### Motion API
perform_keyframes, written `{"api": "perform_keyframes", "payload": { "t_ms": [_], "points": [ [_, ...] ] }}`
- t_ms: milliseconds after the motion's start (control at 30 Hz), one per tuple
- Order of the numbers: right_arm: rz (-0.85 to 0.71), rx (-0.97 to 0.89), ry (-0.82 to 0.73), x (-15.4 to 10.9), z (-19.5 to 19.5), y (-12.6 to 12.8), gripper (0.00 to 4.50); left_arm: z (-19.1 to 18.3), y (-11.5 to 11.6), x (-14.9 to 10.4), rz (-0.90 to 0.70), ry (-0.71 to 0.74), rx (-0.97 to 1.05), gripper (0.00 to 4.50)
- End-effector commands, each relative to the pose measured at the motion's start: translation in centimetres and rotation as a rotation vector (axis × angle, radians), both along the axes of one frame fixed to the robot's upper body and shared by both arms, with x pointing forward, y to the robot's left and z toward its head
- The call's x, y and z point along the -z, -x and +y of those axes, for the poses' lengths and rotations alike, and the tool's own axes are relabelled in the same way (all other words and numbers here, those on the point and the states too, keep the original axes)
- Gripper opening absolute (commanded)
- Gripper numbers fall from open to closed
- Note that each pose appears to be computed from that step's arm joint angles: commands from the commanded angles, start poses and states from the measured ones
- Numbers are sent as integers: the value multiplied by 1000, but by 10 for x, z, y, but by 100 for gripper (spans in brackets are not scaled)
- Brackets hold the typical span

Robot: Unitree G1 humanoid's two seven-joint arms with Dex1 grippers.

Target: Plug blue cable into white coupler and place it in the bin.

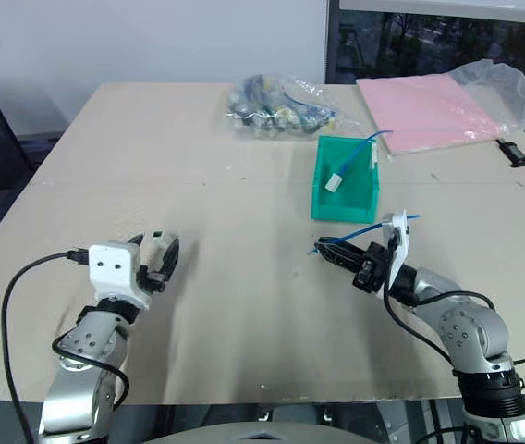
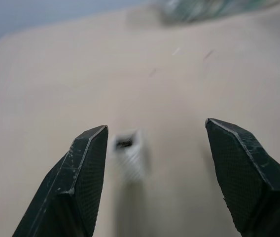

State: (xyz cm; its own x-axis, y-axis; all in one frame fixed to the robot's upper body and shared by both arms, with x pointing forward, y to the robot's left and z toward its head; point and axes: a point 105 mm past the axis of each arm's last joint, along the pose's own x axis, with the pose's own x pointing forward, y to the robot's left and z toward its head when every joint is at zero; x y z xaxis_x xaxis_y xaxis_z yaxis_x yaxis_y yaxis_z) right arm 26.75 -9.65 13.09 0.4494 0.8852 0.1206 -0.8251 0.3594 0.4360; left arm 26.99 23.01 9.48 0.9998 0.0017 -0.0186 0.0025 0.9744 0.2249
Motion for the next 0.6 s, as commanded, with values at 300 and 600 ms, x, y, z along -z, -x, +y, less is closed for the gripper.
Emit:
{"api": "perform_keyframes", "payload": {
  "t_ms": [300,600],
  "points": [
    [-50,13,13,-4,-4,0,0,6,-11,9,-23,-12,-42,321],
    [-54,29,21,-1,-3,1,0,11,-29,0,-39,2,-31,321]
  ]
}}
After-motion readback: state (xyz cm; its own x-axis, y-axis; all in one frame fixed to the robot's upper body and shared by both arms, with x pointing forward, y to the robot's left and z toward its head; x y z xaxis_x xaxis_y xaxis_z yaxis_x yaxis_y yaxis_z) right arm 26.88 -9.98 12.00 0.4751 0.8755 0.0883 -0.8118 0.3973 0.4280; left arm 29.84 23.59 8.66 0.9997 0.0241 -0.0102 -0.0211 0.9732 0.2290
